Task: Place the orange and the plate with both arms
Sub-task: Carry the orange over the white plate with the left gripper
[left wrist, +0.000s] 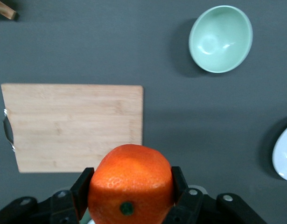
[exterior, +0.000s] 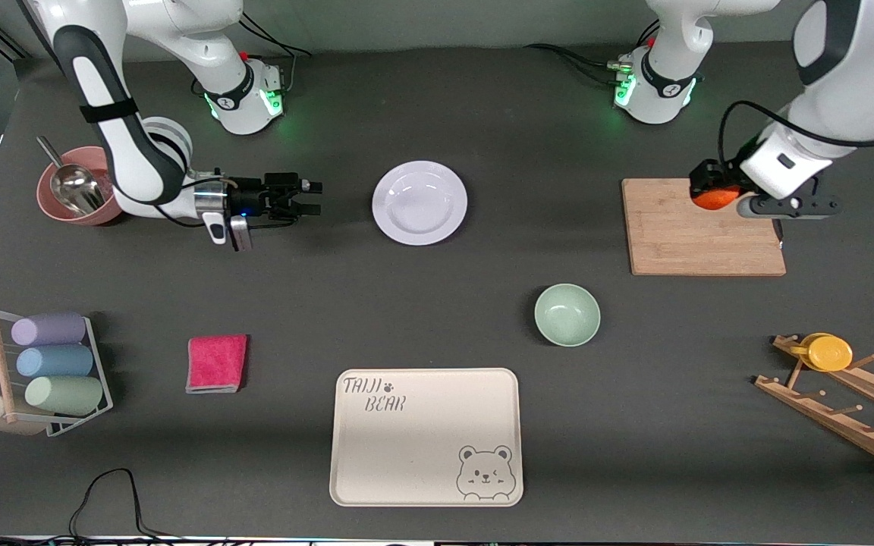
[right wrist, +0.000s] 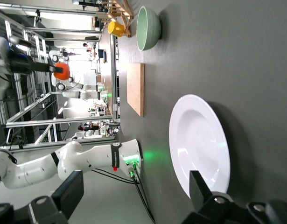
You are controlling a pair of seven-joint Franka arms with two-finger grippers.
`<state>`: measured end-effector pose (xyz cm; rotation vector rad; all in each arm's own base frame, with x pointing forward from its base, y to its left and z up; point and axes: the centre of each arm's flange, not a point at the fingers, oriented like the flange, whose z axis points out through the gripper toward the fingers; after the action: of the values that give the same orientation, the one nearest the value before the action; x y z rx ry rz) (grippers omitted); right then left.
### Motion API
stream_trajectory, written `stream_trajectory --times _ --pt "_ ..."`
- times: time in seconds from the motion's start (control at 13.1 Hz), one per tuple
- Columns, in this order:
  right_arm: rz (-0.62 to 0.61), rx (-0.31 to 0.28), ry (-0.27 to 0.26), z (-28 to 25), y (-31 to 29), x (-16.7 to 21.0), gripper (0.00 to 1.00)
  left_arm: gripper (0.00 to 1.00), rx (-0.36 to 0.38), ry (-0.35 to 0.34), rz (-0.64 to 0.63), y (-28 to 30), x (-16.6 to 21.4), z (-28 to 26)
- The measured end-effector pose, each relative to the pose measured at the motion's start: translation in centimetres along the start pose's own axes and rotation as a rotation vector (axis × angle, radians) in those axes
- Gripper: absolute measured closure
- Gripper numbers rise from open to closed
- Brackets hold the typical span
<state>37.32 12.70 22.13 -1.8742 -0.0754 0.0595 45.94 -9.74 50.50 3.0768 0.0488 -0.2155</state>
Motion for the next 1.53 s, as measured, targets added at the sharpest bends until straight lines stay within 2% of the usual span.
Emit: stream_trajectory --times 0.31,0.53,0.76,0.92,1.3,1.53 --pt "-0.032 0.012 0.012 1.7 4.9 -2.7 0.00 0.28 0.073 0.040 -0.093 14.0 -5.2 -1.1" --pt "-0.011 0.015 0.035 2.3 7.6 -3.7 0.00 0.28 0.045 0.063 -0.159 21.2 -8.0 1.1" --pt "0.033 0.025 0.085 2.8 8.7 -3.8 0.00 0.28 -0.016 0.059 -0.247 28.6 -9.1 3.8" --pt "0.050 0.030 0.100 3.5 9.0 -3.9 0.00 0.28 -0.034 0.078 -0.306 33.0 -9.4 6.4" --pt "0.102 0.037 0.138 5.2 10.0 -4.1 0.00 0.28 0.048 0.152 -0.399 42.1 -11.0 16.5" --pt "0.125 0.039 0.152 6.2 10.5 -4.2 0.00 0.28 0.040 0.166 -0.418 45.3 -11.9 22.1"
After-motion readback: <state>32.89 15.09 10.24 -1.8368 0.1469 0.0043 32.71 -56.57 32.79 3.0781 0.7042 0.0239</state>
